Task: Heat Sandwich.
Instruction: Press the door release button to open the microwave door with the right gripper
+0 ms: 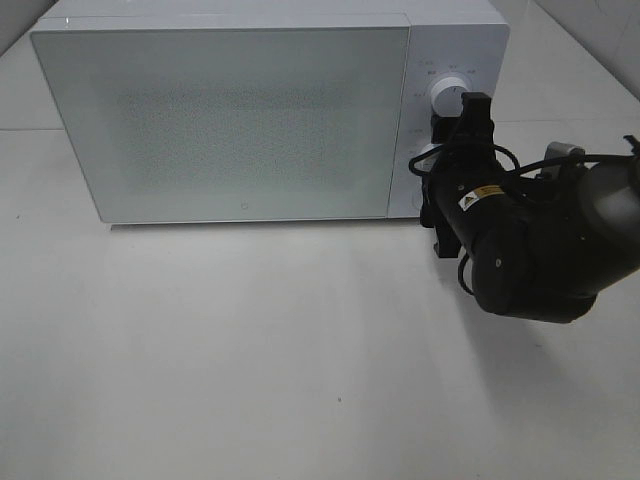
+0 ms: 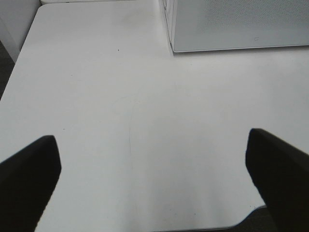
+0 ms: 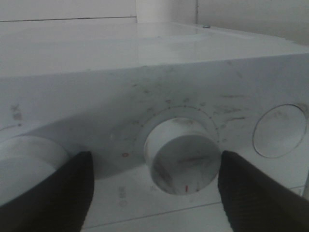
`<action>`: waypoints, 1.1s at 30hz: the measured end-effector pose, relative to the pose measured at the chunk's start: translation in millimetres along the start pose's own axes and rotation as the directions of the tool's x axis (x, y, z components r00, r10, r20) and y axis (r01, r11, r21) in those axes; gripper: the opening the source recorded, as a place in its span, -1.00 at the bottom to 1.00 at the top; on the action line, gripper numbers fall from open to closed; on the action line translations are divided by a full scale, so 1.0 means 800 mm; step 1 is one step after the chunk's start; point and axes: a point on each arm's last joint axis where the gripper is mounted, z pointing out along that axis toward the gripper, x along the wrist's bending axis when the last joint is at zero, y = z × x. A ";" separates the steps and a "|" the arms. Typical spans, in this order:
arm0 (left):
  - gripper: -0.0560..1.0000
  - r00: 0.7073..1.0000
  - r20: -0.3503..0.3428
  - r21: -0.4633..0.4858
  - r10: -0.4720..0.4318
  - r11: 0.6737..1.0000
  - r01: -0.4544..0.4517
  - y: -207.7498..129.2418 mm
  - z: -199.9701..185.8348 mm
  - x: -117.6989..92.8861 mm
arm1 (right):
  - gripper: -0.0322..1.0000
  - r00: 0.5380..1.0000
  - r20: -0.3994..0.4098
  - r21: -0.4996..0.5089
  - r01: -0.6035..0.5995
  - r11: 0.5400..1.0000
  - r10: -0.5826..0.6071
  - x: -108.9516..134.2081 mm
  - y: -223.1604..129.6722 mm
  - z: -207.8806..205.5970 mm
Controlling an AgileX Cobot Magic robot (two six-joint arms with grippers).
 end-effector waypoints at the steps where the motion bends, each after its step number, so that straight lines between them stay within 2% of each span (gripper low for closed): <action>1: 0.98 1.000 0.000 0.000 0.000 1.000 0.000 0.000 0.000 0.000 | 0.44 1.000 0.008 0.005 0.012 1.000 -0.012 0.001 0.001 -0.003; 4: 0.98 1.000 0.000 0.000 0.000 1.000 0.000 0.000 0.000 0.000 | 0.45 0.998 0.020 0.018 0.061 0.998 -0.062 0.004 0.005 -0.013; 9: 0.98 1.000 0.000 0.000 0.000 1.000 0.000 0.000 0.000 0.000 | 0.45 0.979 0.098 0.084 0.171 0.982 -0.179 0.004 0.008 -0.033; 13: 0.98 1.000 0.000 0.000 0.000 1.000 0.000 0.000 0.000 0.000 | 0.45 0.924 0.164 0.189 0.315 0.930 -0.346 0.006 0.007 -0.049; 14: 0.98 1.000 0.000 0.000 0.000 1.000 0.000 0.000 0.000 0.000 | 0.45 0.924 0.164 0.189 0.315 0.930 -0.346 0.006 0.007 -0.049; 15: 0.98 1.000 0.000 0.000 0.000 1.000 0.000 0.000 0.000 0.000 | 0.45 0.889 0.172 0.249 0.378 0.892 -0.425 0.009 0.004 -0.054; 17: 0.98 1.000 0.000 0.000 0.000 1.000 0.000 0.000 0.000 0.000 | 0.45 0.850 0.160 0.303 0.442 0.844 -0.502 0.014 0.002 -0.059; 18: 0.98 1.000 0.000 0.000 0.000 1.000 0.000 0.000 0.000 0.000 | 0.45 0.805 0.139 0.351 0.505 0.788 -0.577 0.019 0.000 -0.065; 19: 0.98 1.000 0.000 0.000 0.000 1.000 0.000 0.000 0.000 0.000 | 0.45 0.805 0.139 0.351 0.505 0.788 -0.577 0.019 0.000 -0.065; 22: 0.98 1.000 0.000 0.000 0.000 1.000 0.000 0.000 0.000 0.000 | 0.45 0.705 0.103 0.435 0.602 0.670 -0.701 0.023 -0.002 -0.073; 23: 0.98 1.000 0.000 0.000 0.000 1.000 0.000 0.000 0.000 0.000 | 0.45 0.705 0.103 0.435 0.602 0.670 -0.701 0.023 -0.002 -0.073; 24: 0.98 1.000 0.000 0.000 0.000 1.000 0.000 0.000 0.000 0.000 | 0.45 0.643 0.074 0.480 0.647 0.593 -0.762 0.027 -0.004 -0.077; 26: 0.98 1.000 0.000 0.000 0.000 1.000 0.000 0.000 0.000 0.000 | 0.45 0.583 0.038 0.517 0.683 0.515 -0.811 0.033 -0.006 -0.081; 27: 0.98 1.000 0.000 0.000 0.000 1.000 0.000 0.000 0.000 0.000 | 0.45 0.515 -0.008 0.554 0.716 0.425 -0.857 0.039 -0.009 -0.085; 28: 0.98 1.000 0.000 0.000 0.000 1.000 0.000 0.000 0.000 0.000 | 0.45 0.515 -0.008 0.554 0.716 0.425 -0.857 0.039 -0.009 -0.085; 30: 0.98 1.000 0.000 0.000 0.000 1.000 0.000 0.000 0.000 0.000 | 0.45 0.450 -0.057 0.583 0.739 0.336 -0.891 0.044 -0.011 -0.087; 31: 0.98 1.000 0.000 0.000 0.000 1.000 0.000 0.000 0.000 0.000 | 0.45 0.394 -0.100 0.618 0.744 0.253 -0.913 0.049 -0.015 -0.089; 32: 0.98 1.000 0.000 0.000 0.000 1.000 0.000 0.000 0.000 0.000 | 0.45 0.363 -0.126 0.636 0.743 0.205 -0.923 0.051 -0.016 -0.090; 33: 0.98 1.000 0.000 0.000 0.000 1.000 0.000 0.000 0.000 0.000 | 0.45 0.363 -0.126 0.636 0.743 0.205 -0.923 0.051 -0.016 -0.090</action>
